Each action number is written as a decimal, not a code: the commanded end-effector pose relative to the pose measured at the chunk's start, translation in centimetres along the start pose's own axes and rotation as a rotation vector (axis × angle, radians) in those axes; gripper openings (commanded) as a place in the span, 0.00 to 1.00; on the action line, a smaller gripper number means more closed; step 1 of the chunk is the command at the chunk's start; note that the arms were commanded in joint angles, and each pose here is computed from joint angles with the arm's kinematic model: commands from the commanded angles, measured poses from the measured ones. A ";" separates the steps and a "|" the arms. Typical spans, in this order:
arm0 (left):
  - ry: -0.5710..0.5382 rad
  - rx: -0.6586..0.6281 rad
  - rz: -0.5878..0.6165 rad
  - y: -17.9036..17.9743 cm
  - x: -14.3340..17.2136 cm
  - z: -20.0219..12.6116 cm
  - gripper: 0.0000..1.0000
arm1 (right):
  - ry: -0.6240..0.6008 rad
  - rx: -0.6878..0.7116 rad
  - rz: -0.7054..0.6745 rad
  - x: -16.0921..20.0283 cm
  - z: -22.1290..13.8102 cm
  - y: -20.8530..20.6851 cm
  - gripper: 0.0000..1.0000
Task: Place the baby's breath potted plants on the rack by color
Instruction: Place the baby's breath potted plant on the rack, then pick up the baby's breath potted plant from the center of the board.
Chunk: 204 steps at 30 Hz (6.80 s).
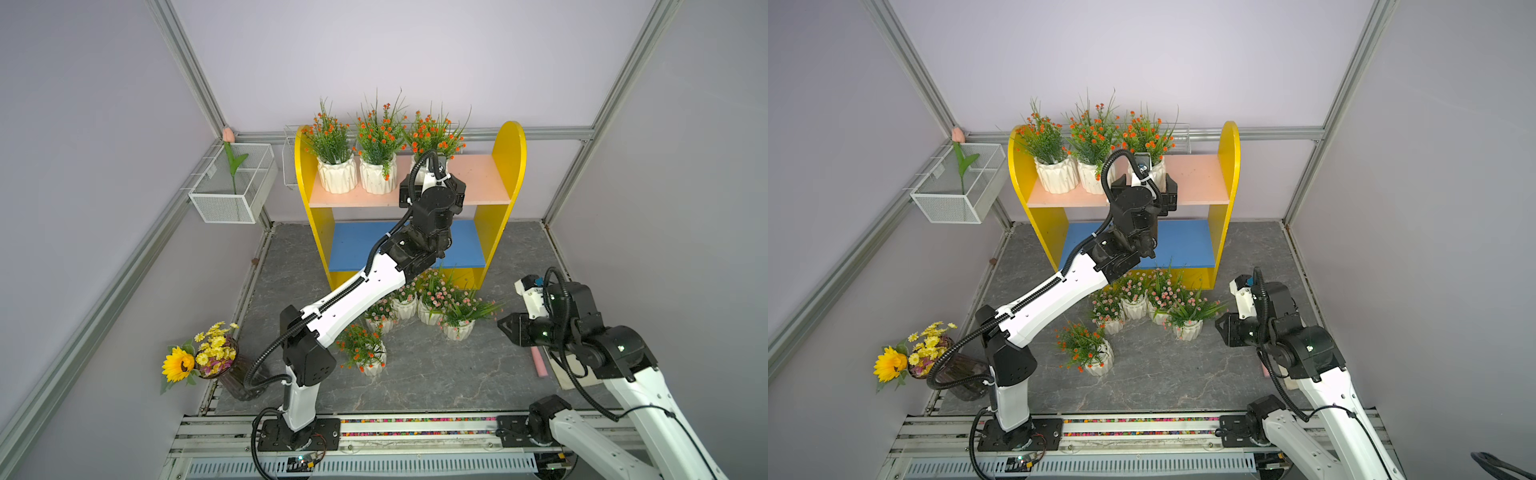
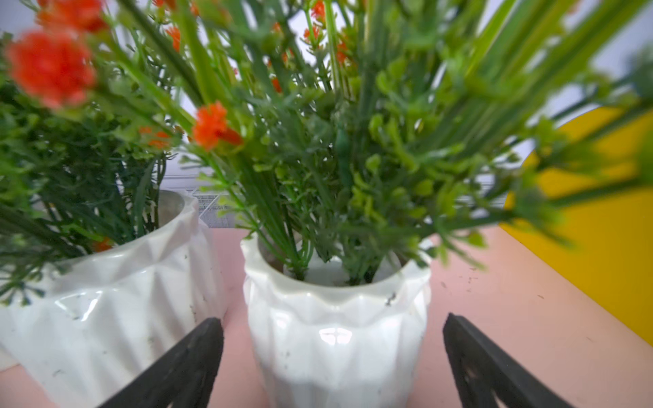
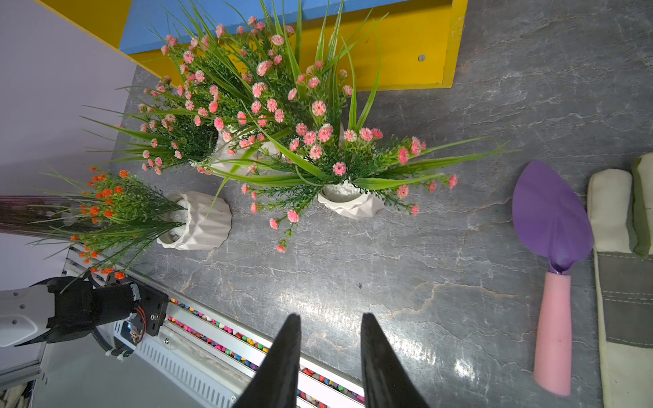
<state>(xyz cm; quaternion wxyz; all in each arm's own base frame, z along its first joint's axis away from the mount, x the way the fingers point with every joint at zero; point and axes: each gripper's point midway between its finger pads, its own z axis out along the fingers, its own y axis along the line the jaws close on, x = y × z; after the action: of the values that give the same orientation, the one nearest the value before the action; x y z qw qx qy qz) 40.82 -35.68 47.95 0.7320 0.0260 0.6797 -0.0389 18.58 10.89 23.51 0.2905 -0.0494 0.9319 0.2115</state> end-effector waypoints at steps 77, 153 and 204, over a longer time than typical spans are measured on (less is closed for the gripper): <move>0.378 0.423 -0.119 17.4 20.2 -25.1 0.99 | 0.226 -0.202 -0.343 7.0 22.1 21.9 0.32; 0.299 0.558 -0.183 15.6 19.7 -26.1 1.00 | 0.110 -0.055 -0.410 -4.0 6.6 13.8 0.07; 0.101 0.697 0.017 1.0 18.9 -25.6 1.00 | 0.176 -0.245 -0.349 -4.9 3.8 15.8 0.07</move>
<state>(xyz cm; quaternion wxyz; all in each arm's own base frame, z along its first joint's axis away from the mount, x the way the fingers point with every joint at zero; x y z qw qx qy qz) 15.92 -32.89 24.38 0.6172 0.3211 0.6680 -0.2640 21.68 24.84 27.11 0.2139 -0.2580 0.9200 0.2033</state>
